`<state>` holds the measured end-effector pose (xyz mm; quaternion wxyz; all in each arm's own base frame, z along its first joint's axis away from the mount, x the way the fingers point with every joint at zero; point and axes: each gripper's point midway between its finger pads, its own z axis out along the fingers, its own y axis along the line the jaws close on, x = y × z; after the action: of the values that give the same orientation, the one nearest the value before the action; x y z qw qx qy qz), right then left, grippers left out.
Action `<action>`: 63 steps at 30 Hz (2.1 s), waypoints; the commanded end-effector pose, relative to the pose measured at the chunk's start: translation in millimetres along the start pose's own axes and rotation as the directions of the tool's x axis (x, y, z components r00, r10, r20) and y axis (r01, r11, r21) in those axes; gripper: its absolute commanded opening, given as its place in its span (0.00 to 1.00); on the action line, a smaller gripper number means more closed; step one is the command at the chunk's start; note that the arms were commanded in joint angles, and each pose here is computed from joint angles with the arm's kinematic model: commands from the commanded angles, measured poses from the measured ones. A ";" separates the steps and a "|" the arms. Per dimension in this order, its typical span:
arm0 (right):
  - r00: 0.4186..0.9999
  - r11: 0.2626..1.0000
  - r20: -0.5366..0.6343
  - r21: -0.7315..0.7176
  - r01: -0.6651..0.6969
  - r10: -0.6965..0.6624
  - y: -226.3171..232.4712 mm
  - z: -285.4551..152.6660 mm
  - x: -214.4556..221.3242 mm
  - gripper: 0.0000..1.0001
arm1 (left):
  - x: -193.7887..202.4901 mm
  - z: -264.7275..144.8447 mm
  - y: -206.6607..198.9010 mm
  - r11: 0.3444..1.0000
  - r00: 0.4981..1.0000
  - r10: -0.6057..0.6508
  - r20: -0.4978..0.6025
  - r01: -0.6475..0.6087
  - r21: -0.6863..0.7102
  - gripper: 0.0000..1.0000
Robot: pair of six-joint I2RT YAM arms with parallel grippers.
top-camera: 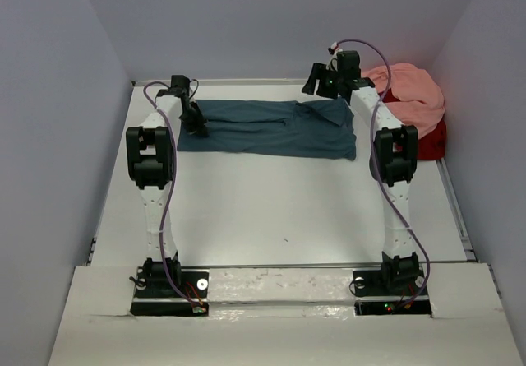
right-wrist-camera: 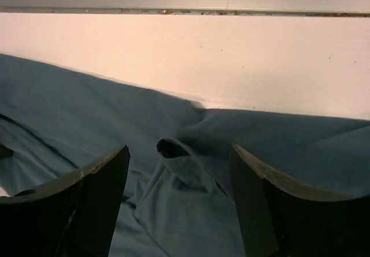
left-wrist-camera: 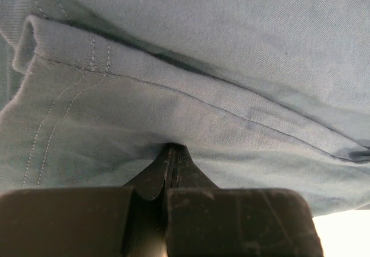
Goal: Fold and stack the t-shirts
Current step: Fold the other side of the tshirt into a rectangle
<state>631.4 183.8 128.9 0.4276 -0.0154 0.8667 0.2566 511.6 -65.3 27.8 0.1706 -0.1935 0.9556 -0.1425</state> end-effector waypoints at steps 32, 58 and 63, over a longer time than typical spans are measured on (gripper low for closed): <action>0.863 0.847 -0.439 0.334 0.413 -0.248 -73.1 -107.7 52.4 0.69 | 23.3 -0.9 7.2 0.992 0.991 0.093 -0.096 -0.100 -0.078 0.00; 0.847 0.819 -0.463 0.358 0.448 -0.261 -85.5 -69.6 66.0 0.42 | 17.8 3.6 0.6 0.994 0.992 0.087 -0.094 -0.092 -0.059 0.00; 0.849 0.816 -0.457 0.364 0.449 -0.264 -87.3 -65.7 64.3 0.39 | 17.7 4.7 0.7 0.994 0.992 0.087 -0.094 -0.092 -0.059 0.00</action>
<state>549.8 86.6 68.7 0.2573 -0.1259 0.9572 -0.0402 505.1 -72.3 28.5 0.1485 -0.1589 0.9684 -0.1220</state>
